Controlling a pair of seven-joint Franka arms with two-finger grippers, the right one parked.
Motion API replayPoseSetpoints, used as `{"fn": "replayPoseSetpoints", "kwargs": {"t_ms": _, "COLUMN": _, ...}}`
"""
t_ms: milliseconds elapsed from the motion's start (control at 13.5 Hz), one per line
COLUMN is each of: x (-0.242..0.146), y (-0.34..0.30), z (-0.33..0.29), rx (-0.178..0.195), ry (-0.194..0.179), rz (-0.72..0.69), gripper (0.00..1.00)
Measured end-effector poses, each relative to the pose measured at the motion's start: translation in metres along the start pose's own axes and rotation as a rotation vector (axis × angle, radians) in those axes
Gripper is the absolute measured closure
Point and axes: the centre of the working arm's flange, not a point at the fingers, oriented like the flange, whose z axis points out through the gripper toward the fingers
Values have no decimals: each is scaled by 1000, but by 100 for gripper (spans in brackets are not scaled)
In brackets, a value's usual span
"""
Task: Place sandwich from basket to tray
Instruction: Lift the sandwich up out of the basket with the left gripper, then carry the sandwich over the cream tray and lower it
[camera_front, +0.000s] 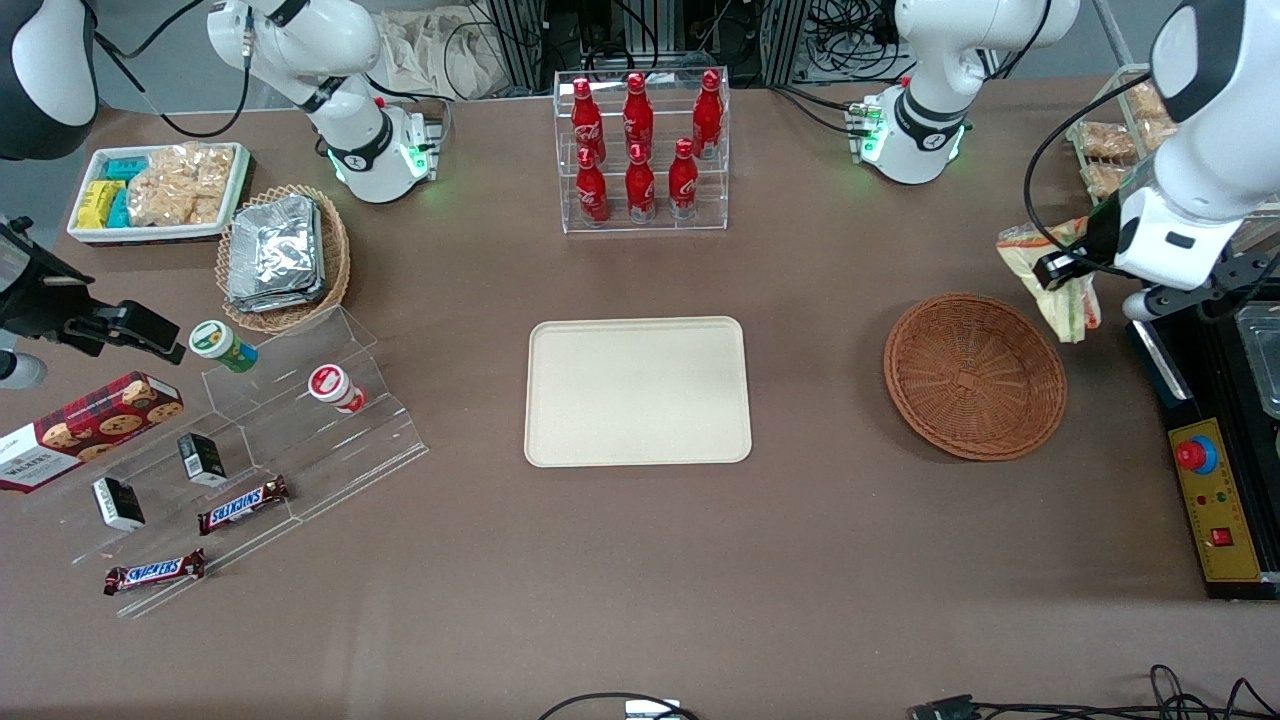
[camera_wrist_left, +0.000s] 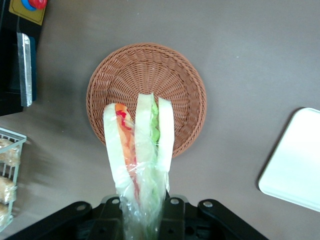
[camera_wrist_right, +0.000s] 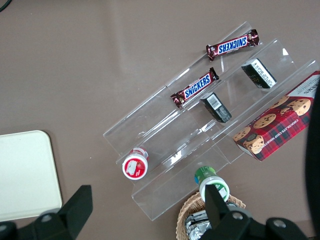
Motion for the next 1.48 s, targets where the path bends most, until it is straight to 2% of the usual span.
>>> {"fn": "replayPoseSetpoints", "kwargs": {"t_ms": 148, "x": 4, "y": 22, "z": -20, "rx": 7, "ry": -14, "rz": 32, "gripper": 81}}
{"fn": "replayPoseSetpoints", "kwargs": {"t_ms": 370, "x": -7, "y": 89, "z": -38, "rx": -16, "ry": -29, "rz": 142, "gripper": 81}}
{"fn": "replayPoseSetpoints", "kwargs": {"t_ms": 593, "x": -47, "y": 185, "z": -35, "rx": -17, "ry": -35, "rz": 245, "gripper": 81}}
{"fn": "replayPoseSetpoints", "kwargs": {"t_ms": 815, "x": -101, "y": 278, "z": -19, "rx": -19, "ry": -60, "rz": 215, "gripper": 81}}
{"fn": "replayPoseSetpoints", "kwargs": {"t_ms": 1037, "x": -123, "y": 330, "z": 5, "rx": 10, "ry": -34, "rz": 225, "gripper": 81}}
{"fn": "replayPoseSetpoints", "kwargs": {"t_ms": 1185, "x": -119, "y": 348, "z": 29, "rx": 6, "ry": -20, "rz": 239, "gripper": 81}}
{"fn": "replayPoseSetpoints", "kwargs": {"t_ms": 1333, "x": -113, "y": 363, "z": 77, "rx": -5, "ry": 2, "rz": 258, "gripper": 81}}
{"fn": "replayPoseSetpoints", "kwargs": {"t_ms": 1481, "x": -117, "y": 372, "z": 148, "rx": 5, "ry": 42, "rz": 301, "gripper": 81}}
